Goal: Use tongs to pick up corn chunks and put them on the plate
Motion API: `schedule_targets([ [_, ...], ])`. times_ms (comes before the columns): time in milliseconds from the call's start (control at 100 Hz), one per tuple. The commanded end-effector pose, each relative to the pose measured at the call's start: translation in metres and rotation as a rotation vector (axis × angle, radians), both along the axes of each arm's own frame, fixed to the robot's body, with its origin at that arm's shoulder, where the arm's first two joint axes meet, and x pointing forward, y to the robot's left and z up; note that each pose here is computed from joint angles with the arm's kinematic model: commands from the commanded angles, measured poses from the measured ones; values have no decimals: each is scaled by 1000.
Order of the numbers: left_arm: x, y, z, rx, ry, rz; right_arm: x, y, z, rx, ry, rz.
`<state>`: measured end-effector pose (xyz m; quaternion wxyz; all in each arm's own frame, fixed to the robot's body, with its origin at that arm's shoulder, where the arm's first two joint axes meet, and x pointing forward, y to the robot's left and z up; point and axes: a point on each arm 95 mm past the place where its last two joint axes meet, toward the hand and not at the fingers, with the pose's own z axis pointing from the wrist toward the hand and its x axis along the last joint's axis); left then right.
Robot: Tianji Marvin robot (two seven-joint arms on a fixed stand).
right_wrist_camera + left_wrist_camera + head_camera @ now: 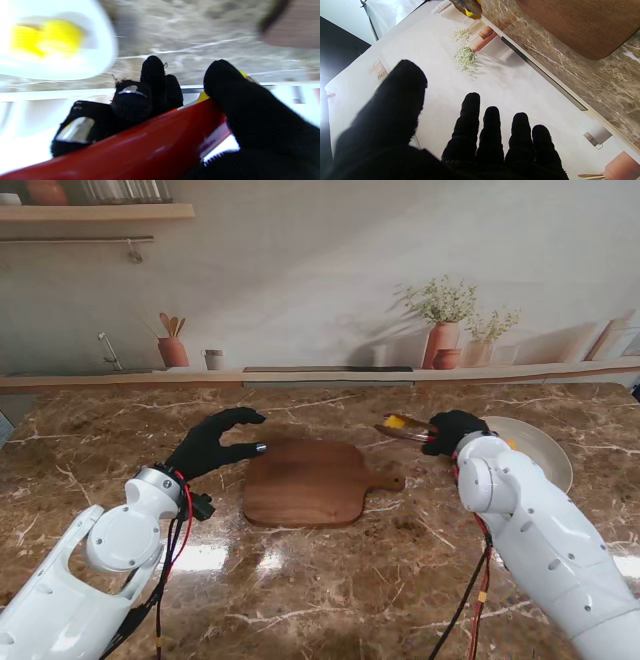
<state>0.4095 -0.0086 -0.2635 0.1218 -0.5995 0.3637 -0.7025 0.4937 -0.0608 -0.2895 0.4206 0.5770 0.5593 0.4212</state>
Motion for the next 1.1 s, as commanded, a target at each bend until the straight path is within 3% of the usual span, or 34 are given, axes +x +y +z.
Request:
schedule_targets([
  [0, 0, 3, -7, -1, 8, 11, -7, -41, -4, -53, 31, -101],
  [170, 5, 6, -14, -11, 19, 20, -16, -82, 2, -101, 21, -231],
  [360, 8, 8, -17, -11, 22, 22, -29, -107, 1, -133, 41, -324],
  [770, 7, 13, -20, -10, 18, 34, -58, -121, -18, -168, 150, -357],
  [1090, 8, 13, -20, -9, 11, 30, -67, -118, -12, -168, 89, -340],
])
